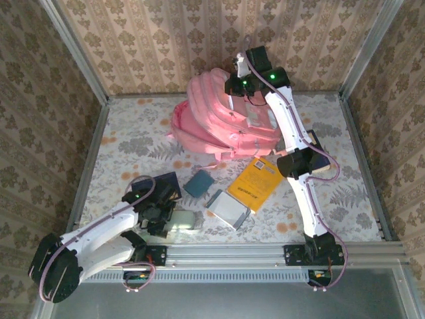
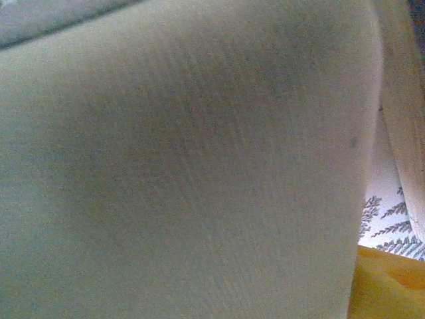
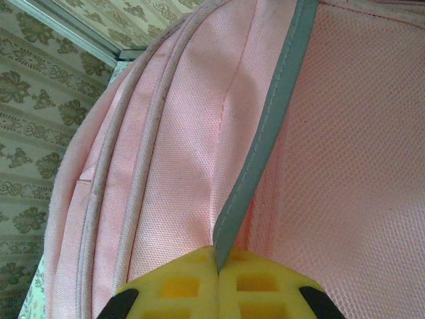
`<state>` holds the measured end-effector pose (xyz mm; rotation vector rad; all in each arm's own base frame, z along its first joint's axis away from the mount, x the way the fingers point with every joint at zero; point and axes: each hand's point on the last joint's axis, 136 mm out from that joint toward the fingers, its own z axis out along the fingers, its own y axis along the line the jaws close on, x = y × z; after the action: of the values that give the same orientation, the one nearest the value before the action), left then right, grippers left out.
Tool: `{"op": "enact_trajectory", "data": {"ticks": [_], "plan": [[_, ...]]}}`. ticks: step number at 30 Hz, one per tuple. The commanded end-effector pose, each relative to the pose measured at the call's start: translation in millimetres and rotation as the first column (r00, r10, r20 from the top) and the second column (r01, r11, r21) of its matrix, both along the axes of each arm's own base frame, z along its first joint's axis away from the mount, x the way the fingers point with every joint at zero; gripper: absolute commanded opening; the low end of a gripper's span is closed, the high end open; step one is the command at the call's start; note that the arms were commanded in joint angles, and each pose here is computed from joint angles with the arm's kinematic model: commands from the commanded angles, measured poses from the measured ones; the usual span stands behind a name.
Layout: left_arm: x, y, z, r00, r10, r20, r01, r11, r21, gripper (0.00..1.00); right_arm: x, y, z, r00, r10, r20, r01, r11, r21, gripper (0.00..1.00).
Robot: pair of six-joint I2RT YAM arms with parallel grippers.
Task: Pack the student bag
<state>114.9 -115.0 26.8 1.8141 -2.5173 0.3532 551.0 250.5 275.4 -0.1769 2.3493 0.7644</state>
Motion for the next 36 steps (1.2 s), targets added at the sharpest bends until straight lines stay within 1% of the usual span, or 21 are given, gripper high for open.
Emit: {"op": "enact_trajectory", "data": {"ticks": [1, 3, 7, 10, 16, 18, 21, 25, 28, 32, 36], "plan": [[3, 7, 6, 1.0, 0.002, 0.03, -0.003, 1.0, 0.023, 0.76, -5, -4, 15, 0.999, 0.001, 0.037, 0.0, 1.0, -0.015, 0.0], [4, 7, 10, 0.999, 0.002, 0.046, -0.003, 1.0, 0.022, 0.73, -6, -3, 17, 0.999, 0.002, 0.038, -0.001, 1.0, -0.013, 0.0], [11, 10, 24, 0.996, -0.008, 0.09, 0.005, 0.999, 0.032, 0.73, -8, -3, 25, 0.999, 0.007, 0.052, -0.007, 1.0, -0.004, 0.0], [28, 11, 49, 0.986, -0.047, 0.162, 0.039, 0.998, 0.049, 0.73, -12, -5, 33, 0.997, 0.021, 0.07, -0.021, 1.0, -0.005, 0.0], [69, 20, 97, 0.96, -0.112, 0.257, 0.097, 0.993, 0.071, 0.73, -20, -9, 51, 0.992, 0.092, 0.085, -0.096, 0.994, 0.055, 0.0], [89, 28, 111, 0.95, -0.105, 0.295, 0.088, 0.994, 0.07, 0.72, -23, -10, 57, 0.989, 0.119, 0.09, -0.126, 0.989, 0.081, 0.0], [119, 36, 128, 0.93, -0.111, 0.352, 0.088, 0.993, 0.081, 0.71, -28, -3, 68, 0.98, 0.174, 0.098, -0.188, 0.969, 0.159, 0.0], [170, 40, 149, 0.898, -0.147, 0.415, 0.117, 0.988, 0.096, 0.69, -40, 14, 90, 0.957, 0.256, 0.135, -0.284, 0.924, 0.257, 0.0], [211, 36, 165, 0.852, -0.196, 0.485, 0.157, 0.98, 0.119, 0.72, -51, 25, 102, 0.936, 0.318, 0.153, -0.351, 0.883, 0.313, 0.0], [257, 30, 187, 0.785, -0.231, 0.575, 0.171, 0.973, 0.158, 0.7, -60, 37, 112, 0.914, 0.373, 0.162, -0.406, 0.833, 0.376, 0.0], [301, 7, 188, 0.736, -0.235, 0.635, 0.221, 0.97, 0.102, 0.67, -65, 43, 126, 0.901, 0.396, 0.177, -0.433, 0.791, 0.433, 0.0]]}}
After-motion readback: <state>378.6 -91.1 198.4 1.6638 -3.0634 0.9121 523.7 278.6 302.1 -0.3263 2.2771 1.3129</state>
